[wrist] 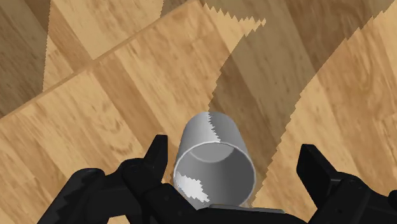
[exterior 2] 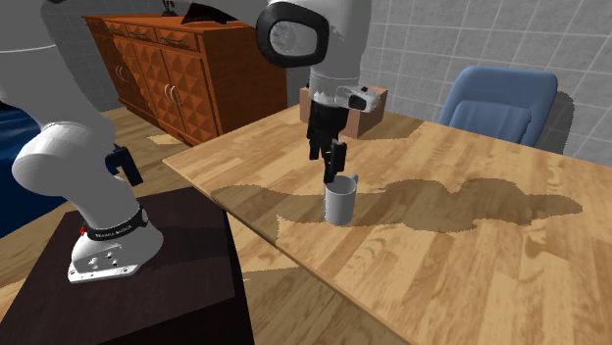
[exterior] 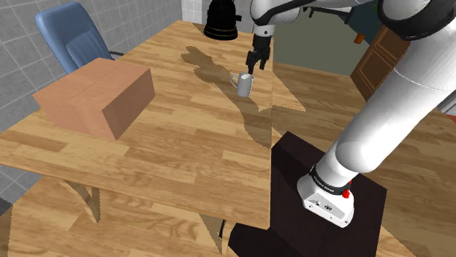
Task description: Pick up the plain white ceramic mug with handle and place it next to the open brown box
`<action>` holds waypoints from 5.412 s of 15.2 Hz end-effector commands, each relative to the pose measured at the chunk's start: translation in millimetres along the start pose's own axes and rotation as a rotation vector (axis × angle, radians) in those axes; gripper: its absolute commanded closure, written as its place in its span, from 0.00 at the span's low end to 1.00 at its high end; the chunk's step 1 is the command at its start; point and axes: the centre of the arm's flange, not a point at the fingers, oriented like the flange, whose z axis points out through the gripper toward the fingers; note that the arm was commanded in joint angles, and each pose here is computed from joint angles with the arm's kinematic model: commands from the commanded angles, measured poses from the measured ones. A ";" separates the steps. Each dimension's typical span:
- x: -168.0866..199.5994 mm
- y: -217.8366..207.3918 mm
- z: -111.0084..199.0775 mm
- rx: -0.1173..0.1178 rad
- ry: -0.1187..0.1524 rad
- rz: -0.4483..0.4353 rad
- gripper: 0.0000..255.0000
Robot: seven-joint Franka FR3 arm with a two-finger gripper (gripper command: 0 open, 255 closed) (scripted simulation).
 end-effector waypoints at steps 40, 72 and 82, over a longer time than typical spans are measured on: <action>51.6 39.8 11.3 -0.023 0.015 -0.019 1.00; 38.1 34.3 -153.4 -0.023 0.015 -0.019 1.00; 39.2 -97.6 -149.2 -0.023 0.015 -0.019 1.00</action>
